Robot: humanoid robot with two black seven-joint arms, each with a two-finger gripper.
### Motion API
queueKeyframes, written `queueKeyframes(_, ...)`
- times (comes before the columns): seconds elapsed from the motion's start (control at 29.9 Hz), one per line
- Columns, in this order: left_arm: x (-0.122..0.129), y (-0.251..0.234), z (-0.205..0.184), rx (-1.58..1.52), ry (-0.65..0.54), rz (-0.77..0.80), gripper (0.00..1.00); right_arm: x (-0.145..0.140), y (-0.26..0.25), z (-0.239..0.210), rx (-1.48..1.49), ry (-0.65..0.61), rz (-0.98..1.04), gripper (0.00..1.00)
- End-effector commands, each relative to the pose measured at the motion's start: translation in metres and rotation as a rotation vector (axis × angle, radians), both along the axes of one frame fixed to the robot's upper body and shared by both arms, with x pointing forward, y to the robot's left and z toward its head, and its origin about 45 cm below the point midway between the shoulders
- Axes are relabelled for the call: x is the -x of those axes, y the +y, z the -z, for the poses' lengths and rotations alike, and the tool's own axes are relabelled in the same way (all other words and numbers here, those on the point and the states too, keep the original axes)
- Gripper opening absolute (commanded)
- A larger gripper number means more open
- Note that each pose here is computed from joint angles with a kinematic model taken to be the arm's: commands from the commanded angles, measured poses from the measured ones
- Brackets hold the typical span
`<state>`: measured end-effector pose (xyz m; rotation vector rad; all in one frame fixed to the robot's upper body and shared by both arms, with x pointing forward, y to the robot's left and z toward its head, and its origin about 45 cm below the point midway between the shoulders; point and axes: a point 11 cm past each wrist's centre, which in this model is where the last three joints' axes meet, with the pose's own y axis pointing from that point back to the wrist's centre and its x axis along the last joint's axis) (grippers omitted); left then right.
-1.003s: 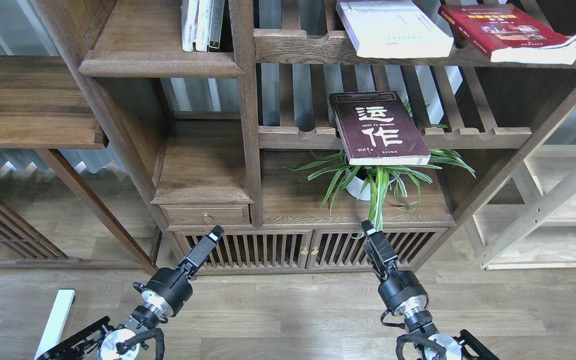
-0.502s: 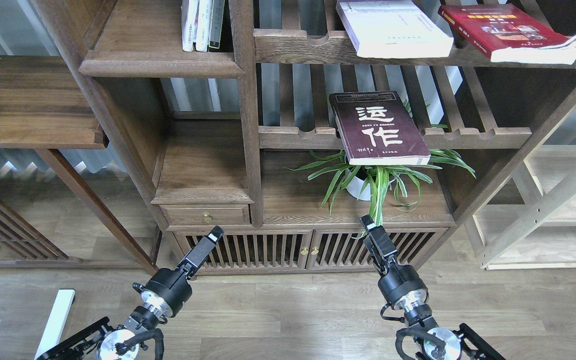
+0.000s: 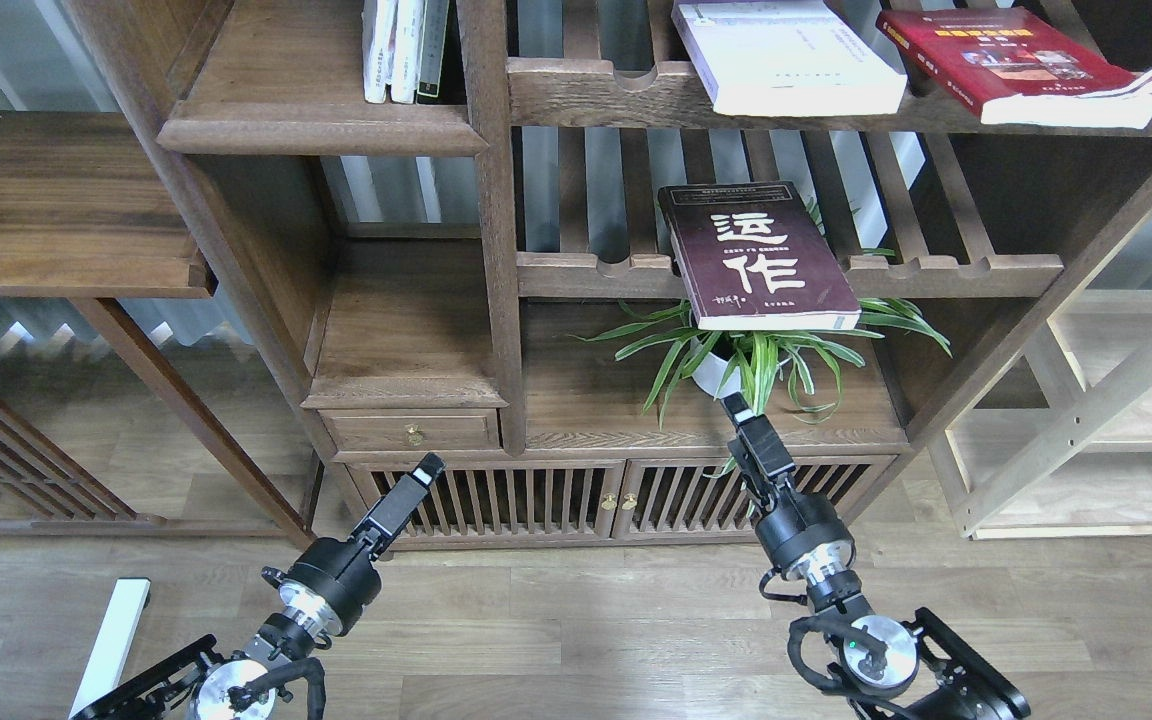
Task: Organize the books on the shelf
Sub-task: 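Raise the right gripper to the bottom edge of the dark red book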
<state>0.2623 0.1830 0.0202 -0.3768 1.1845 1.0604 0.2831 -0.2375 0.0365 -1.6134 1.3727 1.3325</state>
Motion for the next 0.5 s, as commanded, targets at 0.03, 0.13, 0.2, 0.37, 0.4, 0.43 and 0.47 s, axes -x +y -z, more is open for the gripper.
queueKeyframes(0.03, -0.002, 0.0, -0.001, 0.0, -0.003, 0.002, 0.99, -0.019, 0.002, -0.012, 0.003, -0.038, -0.006, 1.0)
queueKeyframes(0.13, -0.002, 0.0, -0.001, 0.0, -0.004, 0.001, 0.99, -0.029, 0.0, -0.015, 0.01, -0.045, -0.001, 1.0)
queueKeyframes(0.2, -0.003, 0.001, -0.002, -0.001, -0.006, -0.002, 0.99, -0.034, -0.001, -0.017, 0.015, -0.05, -0.001, 1.0)
queueKeyframes(0.37, -0.002, 0.004, -0.001, -0.007, -0.005, -0.003, 0.99, -0.042, 0.0, -0.022, 0.019, -0.064, -0.008, 1.0)
queueKeyframes(0.4, -0.002, 0.004, -0.001, -0.007, -0.005, -0.003, 0.99, -0.043, 0.0, -0.023, 0.021, -0.065, -0.008, 1.0)
queueKeyframes(0.43, -0.002, 0.006, -0.001, -0.01, -0.006, -0.004, 0.99, -0.046, 0.0, -0.024, 0.022, -0.069, -0.006, 1.0)
queueKeyframes(0.47, -0.002, 0.006, -0.001, -0.01, -0.006, -0.004, 0.99, -0.05, -0.001, -0.026, 0.025, -0.073, -0.005, 1.0)
